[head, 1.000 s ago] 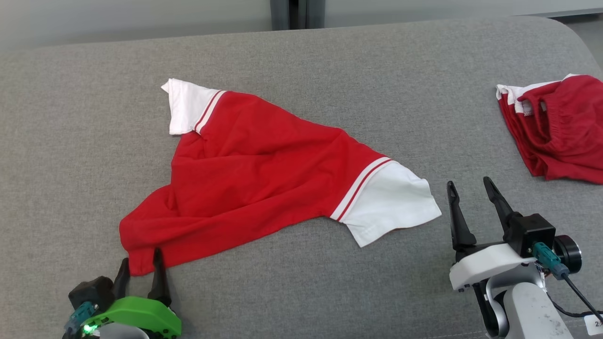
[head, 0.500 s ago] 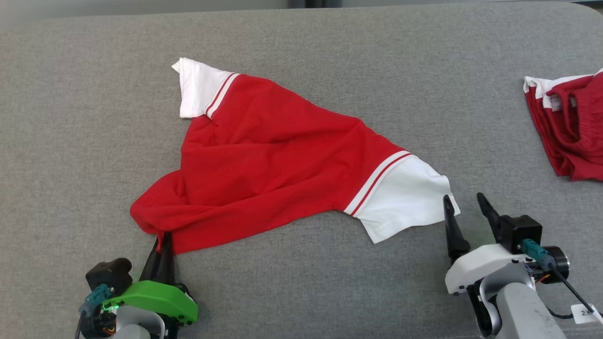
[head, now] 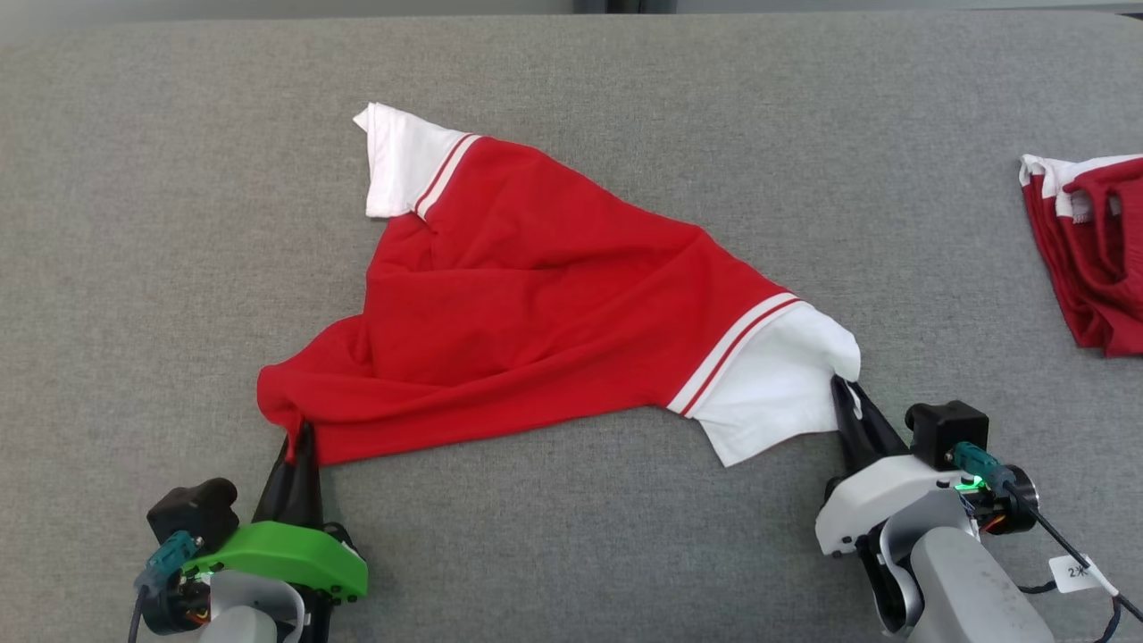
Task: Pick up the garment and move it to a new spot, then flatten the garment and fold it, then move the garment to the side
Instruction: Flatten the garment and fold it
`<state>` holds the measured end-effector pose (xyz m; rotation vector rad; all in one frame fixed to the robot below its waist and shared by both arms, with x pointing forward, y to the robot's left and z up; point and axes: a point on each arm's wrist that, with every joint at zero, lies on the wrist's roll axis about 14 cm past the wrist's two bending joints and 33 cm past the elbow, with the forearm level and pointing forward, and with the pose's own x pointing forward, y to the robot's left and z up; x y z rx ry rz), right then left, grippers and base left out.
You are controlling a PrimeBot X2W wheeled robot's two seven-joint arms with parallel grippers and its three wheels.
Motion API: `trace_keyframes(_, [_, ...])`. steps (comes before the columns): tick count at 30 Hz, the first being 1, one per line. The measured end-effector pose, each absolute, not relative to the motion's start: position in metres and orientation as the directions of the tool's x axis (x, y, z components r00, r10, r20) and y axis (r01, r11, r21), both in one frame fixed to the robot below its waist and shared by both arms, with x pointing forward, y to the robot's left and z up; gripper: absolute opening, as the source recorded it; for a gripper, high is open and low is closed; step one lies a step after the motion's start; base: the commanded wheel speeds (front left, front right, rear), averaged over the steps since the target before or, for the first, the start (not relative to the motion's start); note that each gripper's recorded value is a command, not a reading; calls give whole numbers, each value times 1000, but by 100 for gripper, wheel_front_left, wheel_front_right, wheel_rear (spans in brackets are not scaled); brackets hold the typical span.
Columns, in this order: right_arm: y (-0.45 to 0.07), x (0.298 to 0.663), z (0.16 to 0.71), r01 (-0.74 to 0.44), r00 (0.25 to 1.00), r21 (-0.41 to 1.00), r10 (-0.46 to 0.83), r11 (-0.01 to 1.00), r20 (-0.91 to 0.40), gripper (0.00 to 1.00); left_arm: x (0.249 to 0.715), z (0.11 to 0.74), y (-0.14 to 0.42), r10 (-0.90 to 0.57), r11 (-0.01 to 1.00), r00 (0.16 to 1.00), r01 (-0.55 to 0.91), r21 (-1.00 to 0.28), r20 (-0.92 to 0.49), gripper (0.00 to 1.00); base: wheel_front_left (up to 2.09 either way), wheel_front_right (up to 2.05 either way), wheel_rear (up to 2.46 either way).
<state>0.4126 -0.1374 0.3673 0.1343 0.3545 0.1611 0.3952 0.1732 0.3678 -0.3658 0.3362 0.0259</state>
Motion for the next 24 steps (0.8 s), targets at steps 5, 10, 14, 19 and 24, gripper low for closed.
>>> trace_keyframes(5, [-144,429,421,-87,977,264,135,960,-167,0,411,419,183,3,921,986,-67,-385,-165,0,0,0,0])
trace_keyframes(10, [-165,456,522,-92,991,378,46,921,129,0,427,495,193,17,927,998,8,-375,65,0,0,0,0])
trace_keyframes(14, [-176,462,618,-167,926,390,8,905,376,0,442,577,196,-38,952,958,121,-280,286,0,0,0,0])
trace_keyframes(19, [-181,446,725,-259,785,323,4,910,619,0,447,686,195,-109,964,842,220,-152,529,0,0,0,0])
trace_keyframes(24, [-184,423,806,-309,653,231,30,923,757,0,436,774,183,-178,958,728,282,-53,662,0,0,0,0])
